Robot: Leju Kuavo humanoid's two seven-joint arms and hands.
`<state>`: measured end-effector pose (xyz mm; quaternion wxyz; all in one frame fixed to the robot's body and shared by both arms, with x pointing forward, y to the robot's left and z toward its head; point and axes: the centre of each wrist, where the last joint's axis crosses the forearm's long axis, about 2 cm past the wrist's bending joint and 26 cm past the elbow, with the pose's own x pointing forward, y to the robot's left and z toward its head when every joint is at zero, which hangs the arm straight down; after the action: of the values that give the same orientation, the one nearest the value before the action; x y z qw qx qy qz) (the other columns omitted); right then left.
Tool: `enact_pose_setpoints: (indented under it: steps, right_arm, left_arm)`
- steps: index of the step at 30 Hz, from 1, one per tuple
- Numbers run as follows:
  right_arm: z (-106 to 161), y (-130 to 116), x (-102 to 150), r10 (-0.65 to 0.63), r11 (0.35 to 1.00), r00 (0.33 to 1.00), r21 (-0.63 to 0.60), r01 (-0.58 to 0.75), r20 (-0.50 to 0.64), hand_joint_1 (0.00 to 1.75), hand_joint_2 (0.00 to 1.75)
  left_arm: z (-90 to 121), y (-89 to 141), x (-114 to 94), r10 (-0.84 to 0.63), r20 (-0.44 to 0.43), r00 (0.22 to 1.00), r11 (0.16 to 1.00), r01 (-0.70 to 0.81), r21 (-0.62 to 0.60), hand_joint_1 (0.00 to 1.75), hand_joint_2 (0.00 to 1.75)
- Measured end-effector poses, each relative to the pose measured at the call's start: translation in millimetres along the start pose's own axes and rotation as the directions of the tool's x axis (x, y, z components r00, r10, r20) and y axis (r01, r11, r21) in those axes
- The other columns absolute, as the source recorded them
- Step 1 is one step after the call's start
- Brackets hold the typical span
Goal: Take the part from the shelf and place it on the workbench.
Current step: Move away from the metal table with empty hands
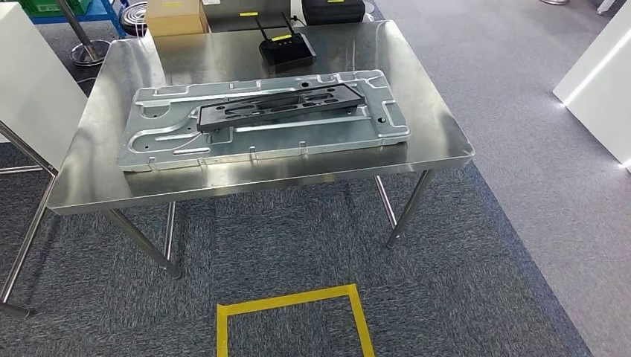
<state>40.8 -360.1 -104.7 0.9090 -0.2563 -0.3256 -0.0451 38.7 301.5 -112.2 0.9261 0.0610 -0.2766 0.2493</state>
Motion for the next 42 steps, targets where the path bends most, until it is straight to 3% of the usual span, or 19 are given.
enact_pose_setpoints:
  steps: [8,20,36,42]
  right_arm:
    - [6,16,0,0.011,0.996,0.999,0.094,-0.008,-0.033,0.00,0.00]
    - [10,21,-3,0.026,0.993,0.997,0.120,-0.018,-0.068,0.00,0.00]
    - [14,20,-9,0.039,0.995,0.996,0.094,-0.031,-0.082,0.00,0.00]
    - [13,7,-17,0.084,0.992,0.993,0.103,-0.075,-0.086,0.00,0.00]
  left_arm:
    - [1,0,-1,-0.013,-0.002,1.000,1.000,0.013,0.002,0.00,0.00]
    - [-3,10,6,-0.029,0.018,0.999,0.999,0.028,0.044,0.00,0.00]
    - [-6,30,14,-0.093,-0.010,0.996,0.995,0.093,0.041,0.00,0.00]
    - [-6,32,13,-0.101,-0.032,0.994,0.994,0.102,0.042,0.00,0.00]
